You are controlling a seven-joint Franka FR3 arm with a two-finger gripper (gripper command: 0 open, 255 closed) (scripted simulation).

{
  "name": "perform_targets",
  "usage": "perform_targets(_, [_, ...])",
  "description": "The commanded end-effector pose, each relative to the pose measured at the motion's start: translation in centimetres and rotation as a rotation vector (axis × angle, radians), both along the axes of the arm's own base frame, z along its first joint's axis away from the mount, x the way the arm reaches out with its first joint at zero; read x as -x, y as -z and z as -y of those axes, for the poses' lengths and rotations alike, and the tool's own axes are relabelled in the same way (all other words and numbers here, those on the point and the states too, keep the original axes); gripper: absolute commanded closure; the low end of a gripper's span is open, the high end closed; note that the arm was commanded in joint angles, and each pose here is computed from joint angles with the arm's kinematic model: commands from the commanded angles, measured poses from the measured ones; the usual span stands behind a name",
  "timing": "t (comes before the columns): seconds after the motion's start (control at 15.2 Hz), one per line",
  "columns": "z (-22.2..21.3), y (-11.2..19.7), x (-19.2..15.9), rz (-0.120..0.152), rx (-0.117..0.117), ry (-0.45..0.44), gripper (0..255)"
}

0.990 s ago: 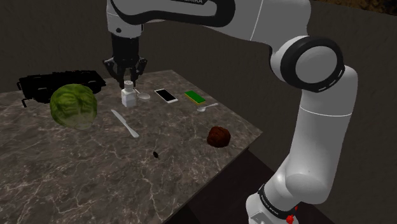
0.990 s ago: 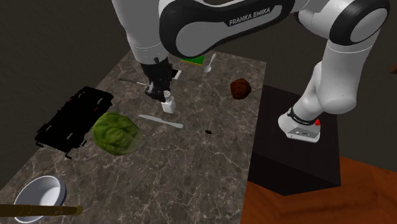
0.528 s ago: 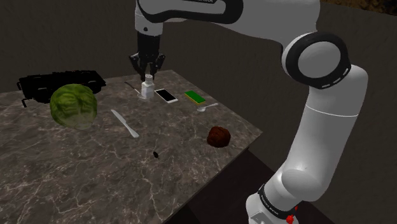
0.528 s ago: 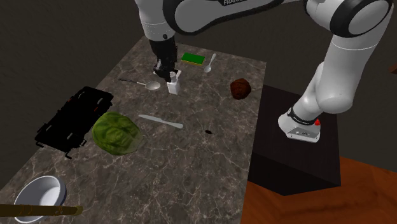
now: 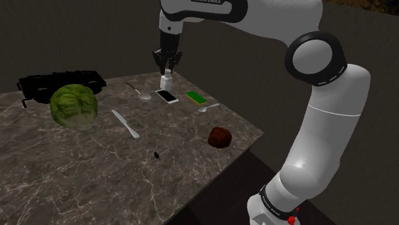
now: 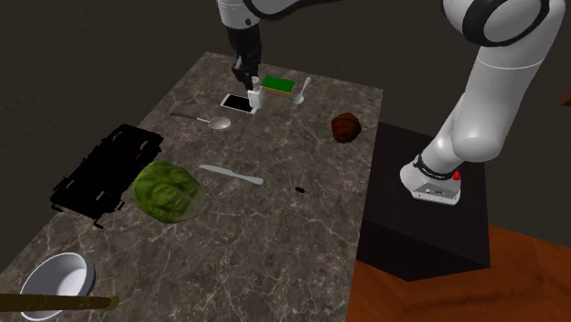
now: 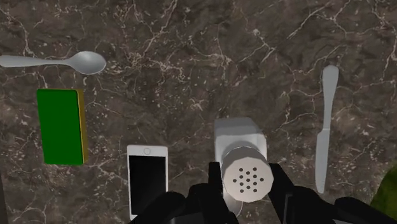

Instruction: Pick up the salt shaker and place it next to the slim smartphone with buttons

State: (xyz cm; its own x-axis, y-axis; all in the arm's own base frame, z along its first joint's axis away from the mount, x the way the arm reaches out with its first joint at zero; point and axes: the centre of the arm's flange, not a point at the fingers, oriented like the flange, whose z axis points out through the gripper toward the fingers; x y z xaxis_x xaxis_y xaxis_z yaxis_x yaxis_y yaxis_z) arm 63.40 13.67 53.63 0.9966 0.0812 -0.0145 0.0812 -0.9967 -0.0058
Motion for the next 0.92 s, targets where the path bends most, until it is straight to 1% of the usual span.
perform_targets(0.0, [2.4, 0.2, -0.8, 0.0, 0.0, -0.001, 255])
perform_targets(0.46, [11.2, 0.2, -3.5, 0.0, 0.0, -0.001, 255])
perform_targets(0.53, [13.1, 0.1, -4.1, 0.0, 0.0, -0.001, 255])
perform_targets(0.86, [13.1, 2.8, -4.1, 0.0, 0.0, -0.001, 255])
